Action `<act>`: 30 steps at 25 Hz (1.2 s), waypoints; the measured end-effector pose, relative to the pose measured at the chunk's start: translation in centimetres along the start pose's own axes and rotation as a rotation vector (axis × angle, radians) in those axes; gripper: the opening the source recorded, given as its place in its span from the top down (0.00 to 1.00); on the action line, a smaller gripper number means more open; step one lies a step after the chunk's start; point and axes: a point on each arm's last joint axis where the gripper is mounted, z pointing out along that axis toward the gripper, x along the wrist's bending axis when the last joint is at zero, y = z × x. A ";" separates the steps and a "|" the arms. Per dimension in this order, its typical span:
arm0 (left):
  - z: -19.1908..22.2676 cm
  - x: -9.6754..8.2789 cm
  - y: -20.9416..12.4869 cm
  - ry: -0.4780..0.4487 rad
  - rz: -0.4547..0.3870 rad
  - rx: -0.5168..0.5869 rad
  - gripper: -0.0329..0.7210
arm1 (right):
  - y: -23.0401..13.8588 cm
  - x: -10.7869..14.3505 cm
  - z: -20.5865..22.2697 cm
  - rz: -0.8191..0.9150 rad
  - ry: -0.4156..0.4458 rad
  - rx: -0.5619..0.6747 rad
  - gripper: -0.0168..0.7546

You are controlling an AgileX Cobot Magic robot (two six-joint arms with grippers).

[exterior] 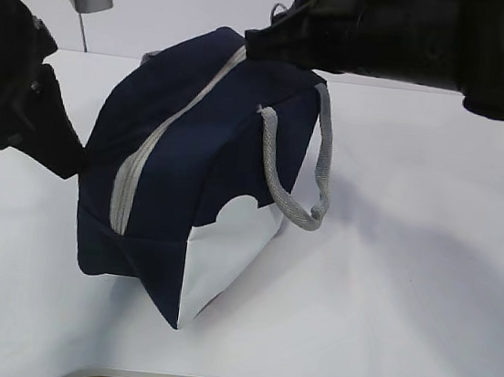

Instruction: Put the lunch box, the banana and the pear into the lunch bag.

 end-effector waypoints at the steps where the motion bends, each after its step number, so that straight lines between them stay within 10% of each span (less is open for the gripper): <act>1: 0.0 0.1 0.0 0.001 -0.002 0.000 0.97 | -0.1 0.0 0.1 -0.002 -0.002 0.003 0.99; 25: -2.3 -1.5 0.9 -0.031 -0.057 -0.182 0.96 | -0.1 -2.0 0.6 0.077 -0.025 0.007 0.99; 30: -1.9 -1.4 2.0 -0.068 -0.118 -0.289 0.66 | -0.1 -1.8 0.6 0.085 -0.008 0.008 0.99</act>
